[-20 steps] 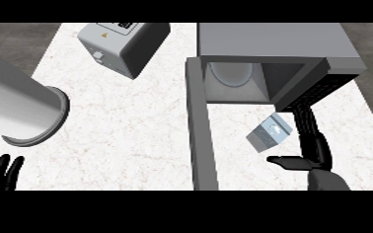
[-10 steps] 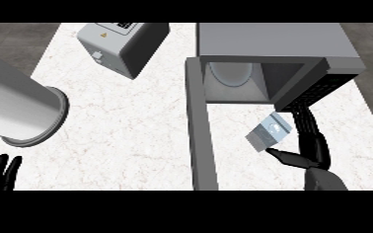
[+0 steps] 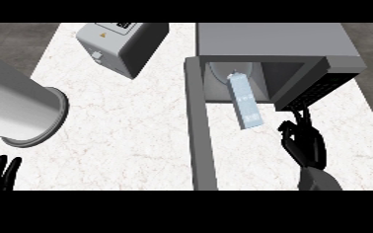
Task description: Pick up the milk, place it into the microwave and close the microwave
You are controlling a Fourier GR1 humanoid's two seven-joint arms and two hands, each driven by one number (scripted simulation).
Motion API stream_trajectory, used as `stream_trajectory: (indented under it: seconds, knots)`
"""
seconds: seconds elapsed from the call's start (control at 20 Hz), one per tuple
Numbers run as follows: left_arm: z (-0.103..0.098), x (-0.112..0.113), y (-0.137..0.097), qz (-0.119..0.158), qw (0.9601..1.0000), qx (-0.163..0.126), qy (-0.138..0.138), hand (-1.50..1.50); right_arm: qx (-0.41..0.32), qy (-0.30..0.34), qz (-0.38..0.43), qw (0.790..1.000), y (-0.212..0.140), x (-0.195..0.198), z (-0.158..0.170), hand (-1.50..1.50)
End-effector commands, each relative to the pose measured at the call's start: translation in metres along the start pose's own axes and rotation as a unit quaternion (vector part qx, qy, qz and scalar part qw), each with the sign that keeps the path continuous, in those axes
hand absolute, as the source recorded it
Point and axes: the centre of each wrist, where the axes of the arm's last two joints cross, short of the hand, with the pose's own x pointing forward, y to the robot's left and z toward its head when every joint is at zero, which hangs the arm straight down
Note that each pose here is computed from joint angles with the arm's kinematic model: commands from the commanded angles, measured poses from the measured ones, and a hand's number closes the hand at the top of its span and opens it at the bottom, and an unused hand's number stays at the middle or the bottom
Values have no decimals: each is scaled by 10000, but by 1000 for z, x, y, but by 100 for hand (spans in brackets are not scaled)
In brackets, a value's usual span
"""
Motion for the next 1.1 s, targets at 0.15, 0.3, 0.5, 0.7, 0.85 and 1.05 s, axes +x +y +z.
stream_trajectory:
  seconds: [0.15, 0.3, 0.5, 0.7, 0.85, 1.05]
  knots:
    - [1, 6, 8, 1, 10000, -12, -98, -150, 1170, 68, -1247, 9852, 12, -1, -5, 150]
    - [-4, 7, 2, -61, 10000, 68, 21, -150, 1299, 138, -963, 9867, 17, 4, -15, 150]
    - [6, -5, 3, 17, 9999, 137, 6, -150, 972, 129, -117, 9951, 20, 11, -21, 150]
    - [19, -2, 23, -48, 9998, 177, 47, -150, 1434, 133, 9, 9896, 35, 32, -26, 150]
    - [24, -13, 25, -88, 9997, 207, -45, -150, 1519, 161, 104, 9882, 67, 35, -26, 150]
    - [26, 1, 14, -71, 9998, 191, -33, -150, 1497, 141, 215, 9884, 86, 64, -5, 150]
